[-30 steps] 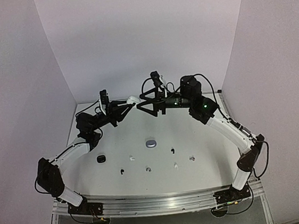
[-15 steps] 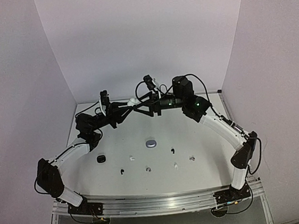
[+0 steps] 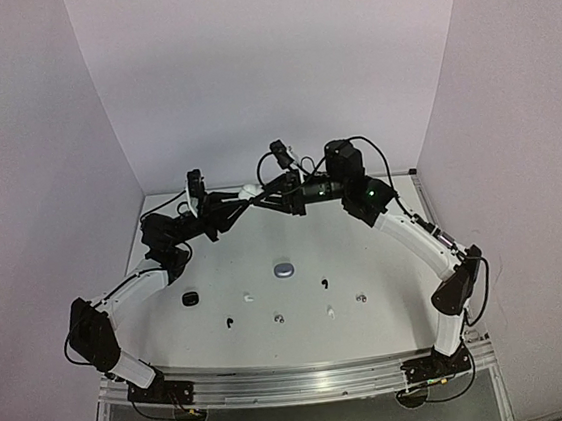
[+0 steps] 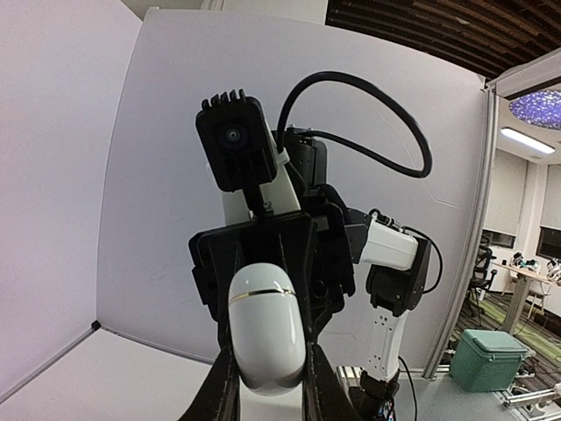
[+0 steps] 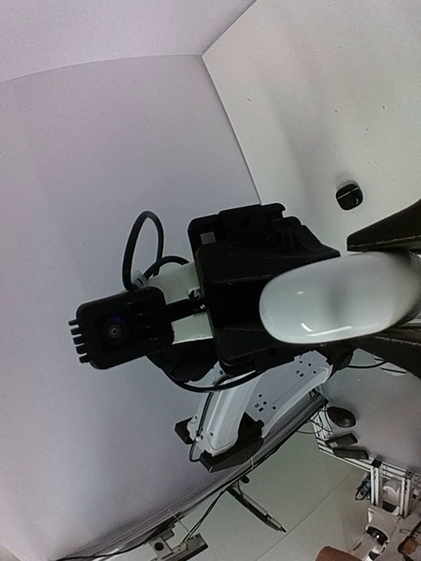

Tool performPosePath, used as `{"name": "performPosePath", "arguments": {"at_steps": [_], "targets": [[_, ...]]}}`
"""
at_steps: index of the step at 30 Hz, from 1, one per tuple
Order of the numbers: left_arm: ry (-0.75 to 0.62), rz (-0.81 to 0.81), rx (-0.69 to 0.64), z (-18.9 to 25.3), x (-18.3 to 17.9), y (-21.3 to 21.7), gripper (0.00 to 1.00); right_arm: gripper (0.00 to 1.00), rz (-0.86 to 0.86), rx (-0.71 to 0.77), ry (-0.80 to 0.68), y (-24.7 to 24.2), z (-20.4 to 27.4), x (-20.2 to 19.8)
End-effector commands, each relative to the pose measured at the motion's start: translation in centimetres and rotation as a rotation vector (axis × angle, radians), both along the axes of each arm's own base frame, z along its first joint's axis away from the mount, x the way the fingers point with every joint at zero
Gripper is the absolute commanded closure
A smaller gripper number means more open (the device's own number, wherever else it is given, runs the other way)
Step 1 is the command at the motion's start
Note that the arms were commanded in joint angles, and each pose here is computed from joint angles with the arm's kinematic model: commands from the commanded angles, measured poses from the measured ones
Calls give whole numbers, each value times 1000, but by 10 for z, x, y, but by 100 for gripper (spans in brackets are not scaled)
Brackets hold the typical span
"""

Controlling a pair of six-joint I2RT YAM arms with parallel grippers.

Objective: Insert the wireless bluetooth earbuds into the charging case
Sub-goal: Pass from the left arm to the right, then pass from the right arm to the left

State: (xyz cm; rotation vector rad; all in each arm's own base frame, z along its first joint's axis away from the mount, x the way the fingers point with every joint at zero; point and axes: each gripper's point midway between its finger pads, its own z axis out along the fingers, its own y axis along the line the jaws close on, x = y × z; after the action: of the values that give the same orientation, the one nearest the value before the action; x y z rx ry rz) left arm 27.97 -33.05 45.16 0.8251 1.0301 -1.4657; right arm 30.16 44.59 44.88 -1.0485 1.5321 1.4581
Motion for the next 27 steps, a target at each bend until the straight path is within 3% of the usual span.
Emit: {"name": "performPosePath", "arguments": {"at_steps": [1, 4, 6, 8, 10, 18, 27], "targets": [[-20, -17, -18, 17, -9, 3, 100, 100, 33, 27, -26, -5, 15, -8], [60, -51, 38, 4, -7, -2, 98, 100, 10, 10, -56, -12, 11, -10], [78, -64, 75, -2, -6, -3, 89, 100, -21, -30, -62, -15, 1, -8], [87, -90, 130, -10, -7, -3, 71, 100, -45, -85, -64, -19, -11, -7], [75, -131, 191, -16, -10, -3, 64, 100, -78, -136, -76, -24, -21, -5], [42, -252, 356, -43, -16, 4, 54, 100, -79, -231, -197, -37, -34, -14], [-24, -234, 404, -49, -11, -3, 51, 100, -58, -290, -244, -23, -44, -22]]}}
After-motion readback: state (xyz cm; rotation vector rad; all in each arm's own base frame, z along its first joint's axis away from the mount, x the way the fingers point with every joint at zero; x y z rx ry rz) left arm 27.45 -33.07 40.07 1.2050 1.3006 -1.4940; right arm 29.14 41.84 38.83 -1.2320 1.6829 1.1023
